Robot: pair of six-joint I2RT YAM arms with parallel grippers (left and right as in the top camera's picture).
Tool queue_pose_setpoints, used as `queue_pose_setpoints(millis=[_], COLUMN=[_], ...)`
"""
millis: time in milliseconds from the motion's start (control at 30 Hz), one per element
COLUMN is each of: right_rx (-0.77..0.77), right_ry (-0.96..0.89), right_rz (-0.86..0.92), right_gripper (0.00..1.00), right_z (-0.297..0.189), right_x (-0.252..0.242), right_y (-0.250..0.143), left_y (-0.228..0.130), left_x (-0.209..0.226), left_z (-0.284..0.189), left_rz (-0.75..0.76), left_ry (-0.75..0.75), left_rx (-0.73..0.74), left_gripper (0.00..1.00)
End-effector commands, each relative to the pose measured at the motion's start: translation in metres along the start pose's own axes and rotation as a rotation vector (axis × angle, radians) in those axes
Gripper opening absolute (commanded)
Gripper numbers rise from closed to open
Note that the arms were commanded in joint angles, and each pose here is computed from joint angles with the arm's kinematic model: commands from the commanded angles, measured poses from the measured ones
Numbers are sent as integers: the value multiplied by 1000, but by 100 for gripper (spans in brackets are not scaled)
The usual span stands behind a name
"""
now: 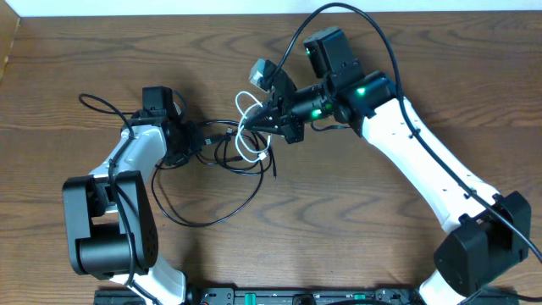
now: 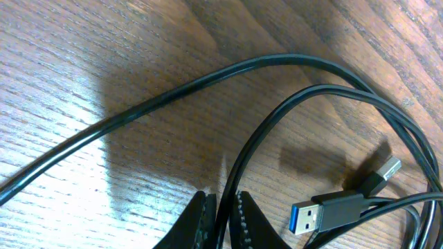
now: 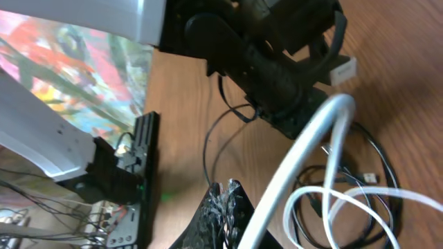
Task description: Untangle cables
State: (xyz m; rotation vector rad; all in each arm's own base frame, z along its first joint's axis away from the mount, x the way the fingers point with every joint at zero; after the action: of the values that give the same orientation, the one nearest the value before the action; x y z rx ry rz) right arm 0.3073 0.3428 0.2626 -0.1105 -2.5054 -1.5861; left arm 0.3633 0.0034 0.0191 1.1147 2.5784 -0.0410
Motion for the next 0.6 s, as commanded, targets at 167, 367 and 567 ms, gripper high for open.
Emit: queue_pose_setpoints(millis=[167, 367, 567], right_rx=[80, 200, 241], right_ry=[-133, -303, -311], right_rz=[-32, -17, 4], right_gripper=[1, 1, 1], right_z=[-1, -10, -4], right_x=[-21, -47, -50], right_y=[-11, -31, -44], left_y=[2, 1, -4], left_x=[3, 4, 5], left_z=[2, 2, 2], left_rz=[4, 2, -28], left_ry=[15, 18, 20], left_rx=[1, 5, 28], left_gripper=[13, 13, 13])
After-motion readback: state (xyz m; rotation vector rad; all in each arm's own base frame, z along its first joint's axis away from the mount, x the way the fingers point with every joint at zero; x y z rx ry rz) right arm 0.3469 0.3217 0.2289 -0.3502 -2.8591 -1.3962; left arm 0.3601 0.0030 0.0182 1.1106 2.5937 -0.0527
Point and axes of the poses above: each gripper's point midway between its finger pads, its own z axis out along the fingers, its own x axis along the line the jaws close on, y = z × x, the point moved 1 cm from there along -z, back along the fingers, and after that the axes turned 15 degrees about -z, right-handed, at the moved point
